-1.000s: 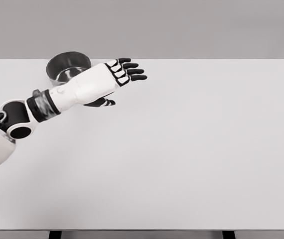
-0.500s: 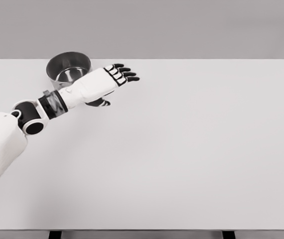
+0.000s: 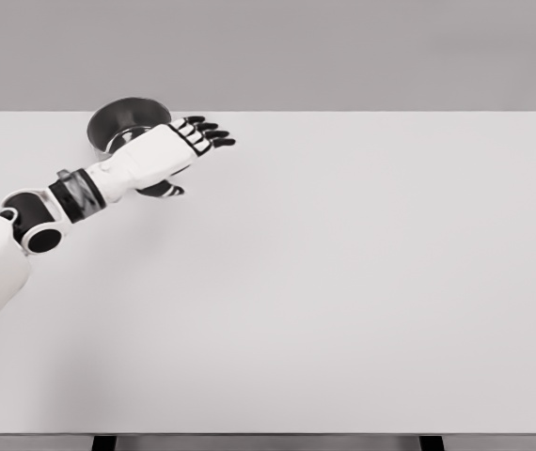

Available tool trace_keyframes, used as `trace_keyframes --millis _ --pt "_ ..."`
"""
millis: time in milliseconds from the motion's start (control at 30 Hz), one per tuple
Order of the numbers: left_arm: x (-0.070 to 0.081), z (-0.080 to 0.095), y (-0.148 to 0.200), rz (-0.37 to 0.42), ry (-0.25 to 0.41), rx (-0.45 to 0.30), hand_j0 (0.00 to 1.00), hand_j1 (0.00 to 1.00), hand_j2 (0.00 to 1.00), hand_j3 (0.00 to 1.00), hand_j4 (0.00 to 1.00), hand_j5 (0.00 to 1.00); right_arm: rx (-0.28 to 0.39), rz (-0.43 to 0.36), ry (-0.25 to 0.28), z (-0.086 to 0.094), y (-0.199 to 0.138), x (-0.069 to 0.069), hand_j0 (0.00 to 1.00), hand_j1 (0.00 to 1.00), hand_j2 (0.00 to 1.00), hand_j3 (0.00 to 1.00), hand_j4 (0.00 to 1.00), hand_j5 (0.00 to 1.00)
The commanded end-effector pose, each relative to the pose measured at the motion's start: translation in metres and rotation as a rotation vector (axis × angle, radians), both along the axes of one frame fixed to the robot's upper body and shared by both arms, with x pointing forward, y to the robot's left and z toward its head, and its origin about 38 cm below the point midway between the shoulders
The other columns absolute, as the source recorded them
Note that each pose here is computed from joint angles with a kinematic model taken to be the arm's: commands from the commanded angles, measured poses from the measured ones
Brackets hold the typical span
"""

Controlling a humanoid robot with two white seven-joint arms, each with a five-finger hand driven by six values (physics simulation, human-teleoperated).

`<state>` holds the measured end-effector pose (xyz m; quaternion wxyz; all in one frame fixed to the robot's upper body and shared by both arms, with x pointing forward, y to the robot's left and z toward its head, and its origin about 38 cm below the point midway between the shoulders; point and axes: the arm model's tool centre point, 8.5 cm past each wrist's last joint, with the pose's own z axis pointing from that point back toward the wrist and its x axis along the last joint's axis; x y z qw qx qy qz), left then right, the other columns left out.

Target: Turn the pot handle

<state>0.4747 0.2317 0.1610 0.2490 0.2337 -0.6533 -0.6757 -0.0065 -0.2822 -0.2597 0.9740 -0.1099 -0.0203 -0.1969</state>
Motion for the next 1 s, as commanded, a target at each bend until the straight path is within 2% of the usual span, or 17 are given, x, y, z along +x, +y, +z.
trace_keyframes --millis 0,400,567,967 --pt "0.0 0.003 0.005 0.008 -0.012 -0.013 1.0 1.0 1.0 1.0 1.0 1.0 0.0 0.0 0.0 0.0 0.0 0.0 1.0 1.0 1.0 1.0 1.0 1.0" --pt "0.001 0.002 0.014 0.024 -0.008 0.0 1.0 1.0 1.0 1.0 1.0 1.0 0.0 0.0 0.0 0.0 0.0 0.0 1.0 1.0 1.0 1.0 1.0 1.0" --pt "0.004 0.0 0.035 0.069 0.003 0.02 1.0 1.0 1.0 1.0 1.0 1.0 0.0 0.0 0.0 0.0 0.0 0.0 1.0 1.0 1.0 1.0 1.0 1.0" --pt "0.002 0.0 0.062 0.109 0.01 0.059 1.0 1.0 1.0 1.0 1.0 1.0 0.0 0.0 0.0 0.0 0.0 0.0 1.0 1.0 1.0 1.0 1.0 1.0"
